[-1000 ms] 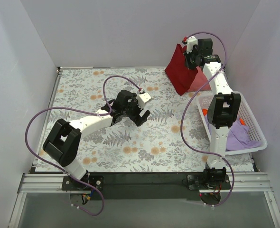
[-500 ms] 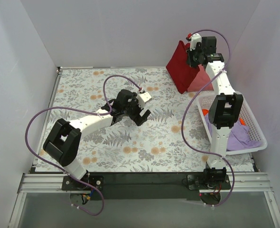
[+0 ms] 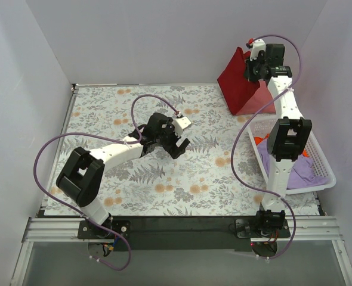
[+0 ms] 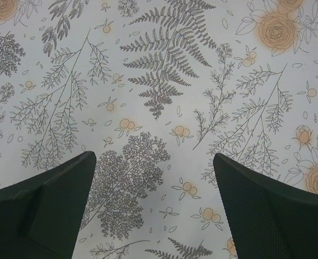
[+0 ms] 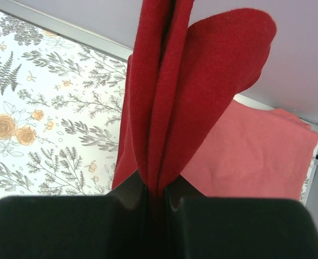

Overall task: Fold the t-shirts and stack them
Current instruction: Neatly place the folded tshirt to the corner

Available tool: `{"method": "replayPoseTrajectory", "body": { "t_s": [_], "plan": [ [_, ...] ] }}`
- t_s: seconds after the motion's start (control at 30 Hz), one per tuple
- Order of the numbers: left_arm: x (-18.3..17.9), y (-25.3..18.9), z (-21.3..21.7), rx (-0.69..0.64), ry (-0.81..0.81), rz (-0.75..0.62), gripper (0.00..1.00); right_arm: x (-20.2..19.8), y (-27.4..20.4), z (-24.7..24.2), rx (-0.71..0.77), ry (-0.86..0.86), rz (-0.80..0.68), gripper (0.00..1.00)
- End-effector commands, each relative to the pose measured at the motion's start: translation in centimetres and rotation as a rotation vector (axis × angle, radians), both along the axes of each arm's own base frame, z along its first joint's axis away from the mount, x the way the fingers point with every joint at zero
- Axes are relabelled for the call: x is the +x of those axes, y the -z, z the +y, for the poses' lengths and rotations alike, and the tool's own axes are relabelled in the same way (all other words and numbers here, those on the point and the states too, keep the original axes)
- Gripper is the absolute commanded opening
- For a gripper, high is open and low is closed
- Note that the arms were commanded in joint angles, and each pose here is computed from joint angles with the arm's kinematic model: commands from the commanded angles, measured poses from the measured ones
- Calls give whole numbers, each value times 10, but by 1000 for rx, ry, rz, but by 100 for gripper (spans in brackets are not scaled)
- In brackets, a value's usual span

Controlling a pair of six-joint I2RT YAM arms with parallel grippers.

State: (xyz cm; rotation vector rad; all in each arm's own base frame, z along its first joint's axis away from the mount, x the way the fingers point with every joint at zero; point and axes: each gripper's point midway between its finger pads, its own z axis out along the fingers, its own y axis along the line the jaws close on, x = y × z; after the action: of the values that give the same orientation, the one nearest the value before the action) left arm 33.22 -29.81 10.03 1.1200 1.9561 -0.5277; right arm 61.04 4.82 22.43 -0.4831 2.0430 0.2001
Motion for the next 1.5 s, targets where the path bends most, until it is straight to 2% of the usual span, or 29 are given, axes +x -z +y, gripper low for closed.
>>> {"method": "replayPoseTrajectory", "body": {
  "t_s": [0.0,0.33,0.9,0.93,0.97,1.0,1.03,1.1,1.13,1.37,1.47],
  "plan": [
    [4,-17,-8,-29,25,-26,91,10,-56,-16,36,15,-147,1],
    [4,-21,-11,-28,32,-6,91,28,6,-57,-65,24,-91,1],
    [2,-17,-13,-29,32,21,91,50,29,-114,-212,102,-155,1],
    [1,-17,-13,-31,33,28,91,51,35,-119,-227,119,-148,5],
    [1,-19,-13,-35,33,26,91,51,37,-123,-241,130,-145,13],
    [1,-19,-14,-36,33,30,91,53,36,-126,-250,145,-149,28],
    [1,-21,-14,-39,32,32,91,53,40,-132,-266,172,-141,57],
    [2,-26,-15,-47,29,33,91,54,37,-137,-277,198,-151,80],
    [1,-28,-15,-49,26,35,91,54,31,-140,-282,211,-161,85],
    [-3,-42,-16,-88,13,57,91,53,-2,-146,-291,244,-227,92],
    [3,-52,-10,-134,-38,122,91,44,-27,-138,-245,233,-253,94]
  ]
}}
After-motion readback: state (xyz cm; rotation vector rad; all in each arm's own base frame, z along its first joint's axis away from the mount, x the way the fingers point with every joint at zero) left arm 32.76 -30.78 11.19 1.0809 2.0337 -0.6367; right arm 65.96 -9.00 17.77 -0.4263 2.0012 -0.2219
